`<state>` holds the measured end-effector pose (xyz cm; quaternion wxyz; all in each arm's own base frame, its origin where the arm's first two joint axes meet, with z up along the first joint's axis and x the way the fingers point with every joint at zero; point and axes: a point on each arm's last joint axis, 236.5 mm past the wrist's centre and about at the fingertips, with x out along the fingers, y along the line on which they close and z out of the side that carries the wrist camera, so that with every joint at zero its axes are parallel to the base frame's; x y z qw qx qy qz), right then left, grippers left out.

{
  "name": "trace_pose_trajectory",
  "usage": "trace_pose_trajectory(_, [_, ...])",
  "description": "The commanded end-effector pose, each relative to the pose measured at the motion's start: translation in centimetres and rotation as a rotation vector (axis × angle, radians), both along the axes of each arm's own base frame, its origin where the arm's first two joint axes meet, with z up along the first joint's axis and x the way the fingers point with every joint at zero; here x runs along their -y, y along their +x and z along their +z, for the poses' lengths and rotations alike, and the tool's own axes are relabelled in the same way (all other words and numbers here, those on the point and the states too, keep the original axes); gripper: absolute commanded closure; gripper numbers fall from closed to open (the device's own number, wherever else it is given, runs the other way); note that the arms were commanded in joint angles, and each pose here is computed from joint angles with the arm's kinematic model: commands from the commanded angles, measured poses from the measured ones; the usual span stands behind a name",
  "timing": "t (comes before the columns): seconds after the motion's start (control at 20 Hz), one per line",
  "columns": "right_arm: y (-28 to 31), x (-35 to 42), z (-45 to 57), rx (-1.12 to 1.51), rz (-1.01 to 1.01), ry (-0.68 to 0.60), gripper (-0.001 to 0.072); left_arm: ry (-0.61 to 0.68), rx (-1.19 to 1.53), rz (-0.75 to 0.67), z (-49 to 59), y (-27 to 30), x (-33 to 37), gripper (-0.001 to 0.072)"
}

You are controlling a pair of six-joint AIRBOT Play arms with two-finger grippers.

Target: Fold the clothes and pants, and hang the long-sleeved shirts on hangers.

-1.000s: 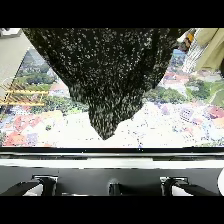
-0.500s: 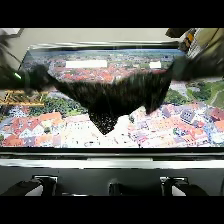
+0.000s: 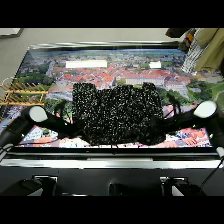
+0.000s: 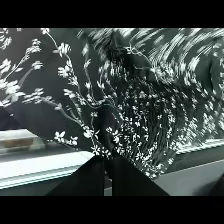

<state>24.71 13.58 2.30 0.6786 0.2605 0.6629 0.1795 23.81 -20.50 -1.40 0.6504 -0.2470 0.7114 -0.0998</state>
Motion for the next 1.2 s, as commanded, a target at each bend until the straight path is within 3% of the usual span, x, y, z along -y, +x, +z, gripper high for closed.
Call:
trace_pose_trajectory(0.0, [-0.7, 0.1, -4.5, -0.033, -0.107, 0.002, 0.0675, -0.01, -0.004, 0.03, -2.3, -0.9, 1.1, 0.0679])
trace_pose_trajectory(0.1, [-0.4, 0.4, -5.2, -0.036, -0.152, -0.005, 0.067, -0.039, 0.033, 0.067, -2.0, 0.4, 1.6, 0.0678])
trace_pose_trajectory(0.2, [0.0, 0.5, -5.1, -0.036, -0.173, -0.007, 0.047, -0.058, 0.062, 0.09, -1.7, 1.3, 1.9, 0.0648])
trace_pose_trajectory(0.25, [0.1, 0.5, -4.8, -0.031, -0.171, -0.01, 0.0343, -0.06, 0.07, 0.084, -1.5, 1.4, 1.9, 0.0583])
trace_pose_trajectory(0.3, [0.5, 0.6, -4.1, -0.014, -0.163, -0.011, 0.0275, -0.063, 0.084, 0.067, -1.1, 1.6, 1.8, 0.0405])
trace_pose_trajectory(0.35, [0.9, 0.6, -2.9, 0.016, -0.149, -0.016, 0.0273, -0.06, 0.101, 0.048, -0.6, 1.7, 1.6, 0.0211])
trace_pose_trajectory(0.4, [1.5, 1.0, -1.5, 0.061, -0.142, -0.034, 0.0273, -0.043, 0.12, 0.031, 0.0, 1.9, 0.9, 0.0144])
trace_pose_trajectory(0.5, [2.1, 2.3, 1.4, 0.142, -0.139, -0.097, 0.0271, 0.032, 0.18, -0.014, 1.1, 2.1, -1.0, 0.0094])
trace_pose_trajectory(0.6, [1.3, 2.8, 3.6, 0.189, -0.125, -0.121, 0.0271, 0.108, 0.272, -0.046, 2.6, 2.5, -3.0, 0.0094])
trace_pose_trajectory(0.8, [-1.7, 2.7, 4.4, 0.163, -0.131, -0.119, 0.027, 0.113, 0.359, -0.053, 4.7, 2.4, -3.6, 0.0094])
trace_pose_trajectory(0.95, [-2.8, 2.5, 3.3, 0.124, -0.118, -0.12, 0.027, 0.146, 0.382, -0.136, 4.4, 1.5, -2.6, 0.0095])
trace_pose_trajectory(1.15, [-6.7, 1.0, -0.4, 0.056, 0.055, -0.279, 0.0267, 0.217, 0.414, -0.249, 3.8, -0.5, -0.7, 0.0095])
